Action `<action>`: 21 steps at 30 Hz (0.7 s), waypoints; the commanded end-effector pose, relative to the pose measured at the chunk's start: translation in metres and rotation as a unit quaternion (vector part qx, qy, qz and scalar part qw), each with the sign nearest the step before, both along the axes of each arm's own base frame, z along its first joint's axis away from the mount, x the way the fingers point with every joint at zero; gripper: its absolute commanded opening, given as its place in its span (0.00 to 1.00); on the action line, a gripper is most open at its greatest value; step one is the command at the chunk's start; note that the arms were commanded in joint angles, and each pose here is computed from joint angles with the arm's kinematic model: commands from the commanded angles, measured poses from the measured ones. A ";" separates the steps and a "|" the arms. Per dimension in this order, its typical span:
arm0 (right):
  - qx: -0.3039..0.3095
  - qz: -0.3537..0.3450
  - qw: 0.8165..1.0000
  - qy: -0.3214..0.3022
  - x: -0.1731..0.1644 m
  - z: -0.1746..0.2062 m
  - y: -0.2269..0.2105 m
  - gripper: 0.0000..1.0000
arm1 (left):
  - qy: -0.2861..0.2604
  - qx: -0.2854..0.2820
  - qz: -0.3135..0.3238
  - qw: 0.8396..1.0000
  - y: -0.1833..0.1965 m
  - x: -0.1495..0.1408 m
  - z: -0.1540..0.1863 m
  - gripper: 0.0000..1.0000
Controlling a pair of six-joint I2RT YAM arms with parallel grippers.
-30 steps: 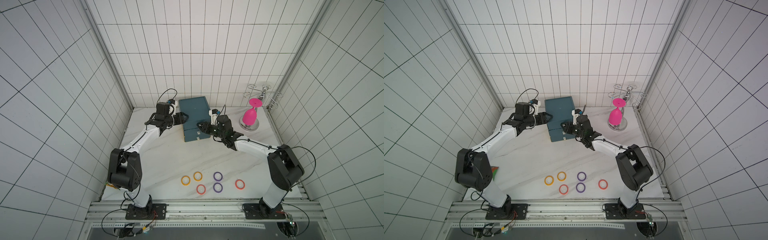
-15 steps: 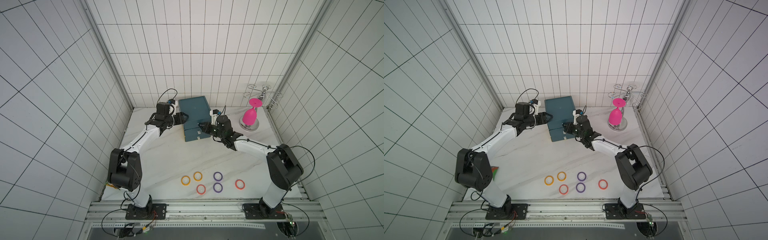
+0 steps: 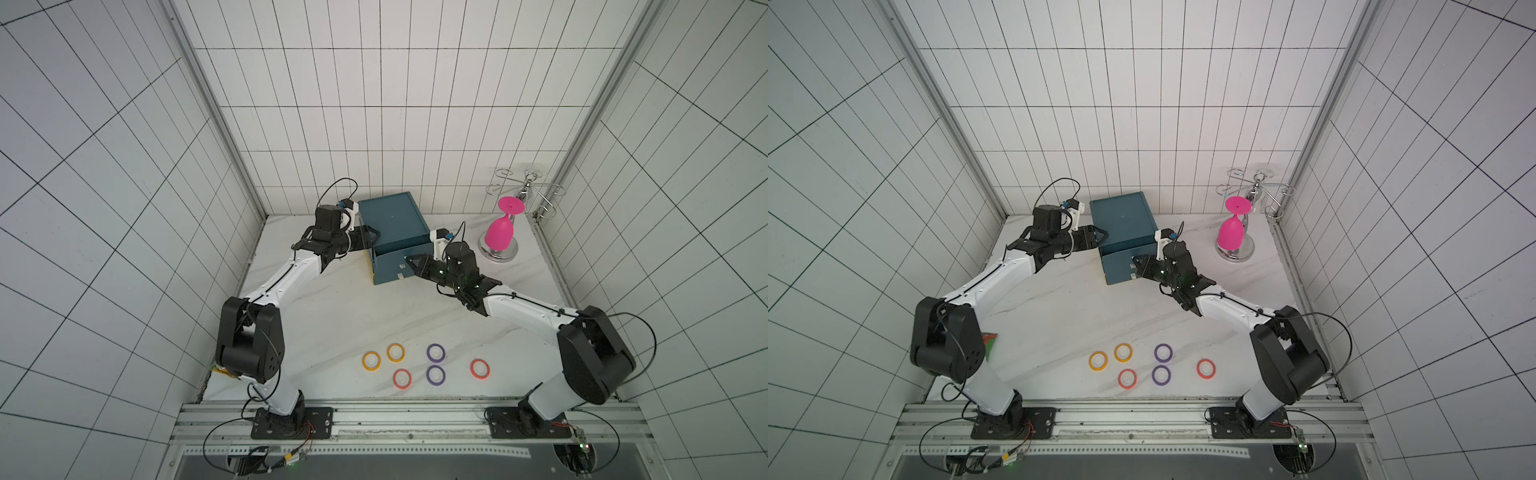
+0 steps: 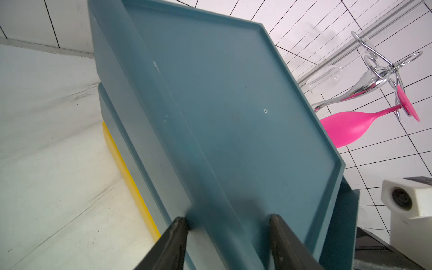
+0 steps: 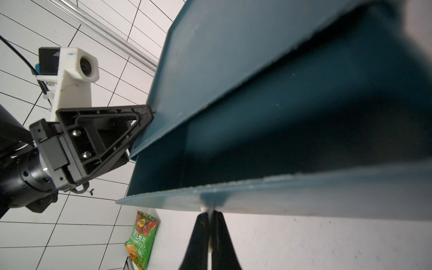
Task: Place the transparent tape into the drawer according to color
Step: Open the drawer in the storage box.
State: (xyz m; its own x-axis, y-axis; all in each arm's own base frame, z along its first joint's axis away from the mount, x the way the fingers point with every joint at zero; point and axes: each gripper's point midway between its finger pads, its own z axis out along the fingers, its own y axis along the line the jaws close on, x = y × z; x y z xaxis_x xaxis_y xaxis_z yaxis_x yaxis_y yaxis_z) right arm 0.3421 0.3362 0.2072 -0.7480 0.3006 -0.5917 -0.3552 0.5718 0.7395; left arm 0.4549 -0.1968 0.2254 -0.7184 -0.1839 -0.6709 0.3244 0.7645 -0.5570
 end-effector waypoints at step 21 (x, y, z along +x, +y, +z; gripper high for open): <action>-0.057 0.055 0.995 0.058 -0.059 -0.028 -0.020 0.46 | 0.048 0.038 0.015 0.998 0.011 -0.010 -0.032 0.59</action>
